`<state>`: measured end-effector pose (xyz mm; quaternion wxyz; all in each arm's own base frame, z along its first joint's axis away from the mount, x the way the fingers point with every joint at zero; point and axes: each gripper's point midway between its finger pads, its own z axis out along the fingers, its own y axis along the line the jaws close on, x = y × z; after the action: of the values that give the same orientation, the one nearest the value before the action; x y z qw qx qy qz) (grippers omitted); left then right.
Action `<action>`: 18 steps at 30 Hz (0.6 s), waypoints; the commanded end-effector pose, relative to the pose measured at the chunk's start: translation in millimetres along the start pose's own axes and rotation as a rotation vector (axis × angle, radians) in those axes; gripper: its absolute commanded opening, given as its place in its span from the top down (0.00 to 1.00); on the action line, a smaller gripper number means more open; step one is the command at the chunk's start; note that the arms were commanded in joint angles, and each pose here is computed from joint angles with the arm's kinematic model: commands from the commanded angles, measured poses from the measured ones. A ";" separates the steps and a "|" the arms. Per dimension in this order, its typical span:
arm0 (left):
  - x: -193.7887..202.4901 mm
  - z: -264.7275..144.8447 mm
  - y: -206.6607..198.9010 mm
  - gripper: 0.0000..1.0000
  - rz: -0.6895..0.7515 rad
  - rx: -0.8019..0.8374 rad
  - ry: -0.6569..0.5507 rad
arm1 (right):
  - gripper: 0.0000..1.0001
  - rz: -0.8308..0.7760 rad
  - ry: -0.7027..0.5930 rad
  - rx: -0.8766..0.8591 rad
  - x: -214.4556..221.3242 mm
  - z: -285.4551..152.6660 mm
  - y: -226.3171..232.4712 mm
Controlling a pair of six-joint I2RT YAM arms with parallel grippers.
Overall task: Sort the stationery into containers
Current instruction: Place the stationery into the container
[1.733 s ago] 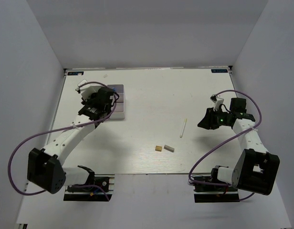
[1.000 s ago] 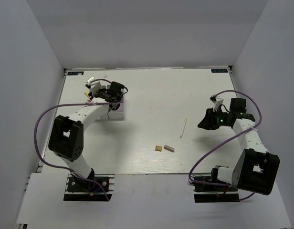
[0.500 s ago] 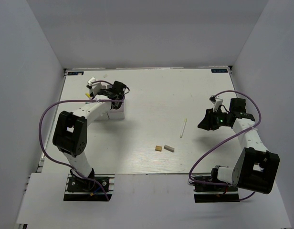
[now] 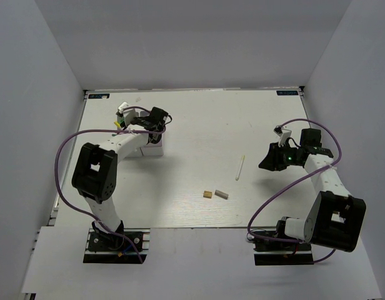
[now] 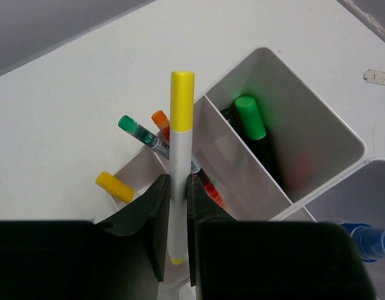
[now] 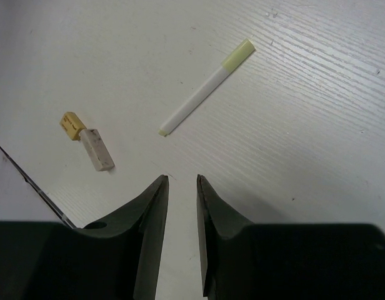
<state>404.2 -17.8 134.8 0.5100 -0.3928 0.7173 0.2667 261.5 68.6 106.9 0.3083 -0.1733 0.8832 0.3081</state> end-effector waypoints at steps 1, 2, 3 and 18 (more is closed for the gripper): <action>-11.3 -0.6 2.6 1.00 -0.058 -0.013 -0.048 | 0.70 -0.017 -0.006 -0.011 -5.4 -1.0 0.9; -11.3 -0.6 2.6 1.00 -0.058 -0.013 -0.048 | 0.70 -0.015 -0.006 -0.012 -5.7 -1.0 1.5; -8.2 0.5 2.4 1.00 -0.049 -0.016 -0.046 | 0.70 -0.016 -0.004 -0.011 -5.0 -0.6 0.9; 4.5 0.6 7.7 1.00 -0.048 -0.010 -0.045 | 0.70 -0.021 0.003 -0.017 -7.0 -0.9 -0.2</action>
<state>395.9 -16.5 116.9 0.5061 -0.3884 0.7201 0.2729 259.0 68.8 102.8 0.2977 -0.1731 0.8857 0.3113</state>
